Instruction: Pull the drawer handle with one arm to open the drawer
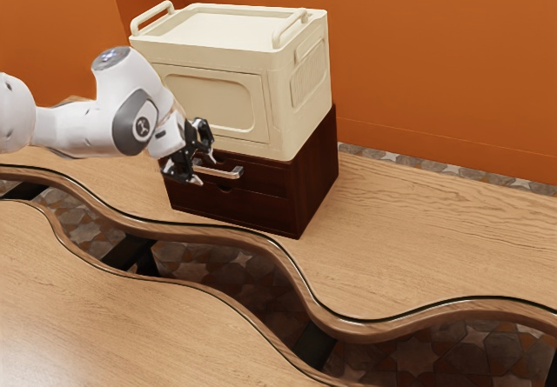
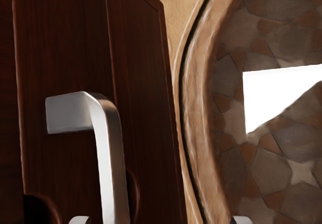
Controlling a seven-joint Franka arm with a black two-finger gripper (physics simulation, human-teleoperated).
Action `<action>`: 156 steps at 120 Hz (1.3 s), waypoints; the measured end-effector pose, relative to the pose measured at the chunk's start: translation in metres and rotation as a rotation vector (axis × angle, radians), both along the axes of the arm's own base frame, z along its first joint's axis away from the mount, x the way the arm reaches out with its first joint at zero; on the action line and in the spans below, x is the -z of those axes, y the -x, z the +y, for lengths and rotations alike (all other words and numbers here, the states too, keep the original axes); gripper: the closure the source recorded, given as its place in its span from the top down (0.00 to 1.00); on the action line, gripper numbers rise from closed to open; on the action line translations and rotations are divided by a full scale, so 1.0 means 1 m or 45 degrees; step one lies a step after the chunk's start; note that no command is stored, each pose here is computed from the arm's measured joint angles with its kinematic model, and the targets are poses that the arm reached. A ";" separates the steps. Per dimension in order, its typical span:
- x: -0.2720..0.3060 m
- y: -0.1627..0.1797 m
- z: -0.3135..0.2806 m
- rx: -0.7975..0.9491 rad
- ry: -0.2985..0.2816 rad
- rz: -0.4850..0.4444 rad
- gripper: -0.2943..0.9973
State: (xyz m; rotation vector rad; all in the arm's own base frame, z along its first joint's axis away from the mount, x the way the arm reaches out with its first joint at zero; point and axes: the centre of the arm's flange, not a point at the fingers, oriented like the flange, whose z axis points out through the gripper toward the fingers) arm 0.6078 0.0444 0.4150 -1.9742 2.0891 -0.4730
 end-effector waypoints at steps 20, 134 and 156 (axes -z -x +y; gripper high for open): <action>0.008 -0.013 -0.003 0.005 0.009 -0.033 0.47; 0.028 0.016 0.000 -0.074 0.102 -0.016 0.22; 0.024 0.035 -0.002 -0.071 0.103 -0.005 0.22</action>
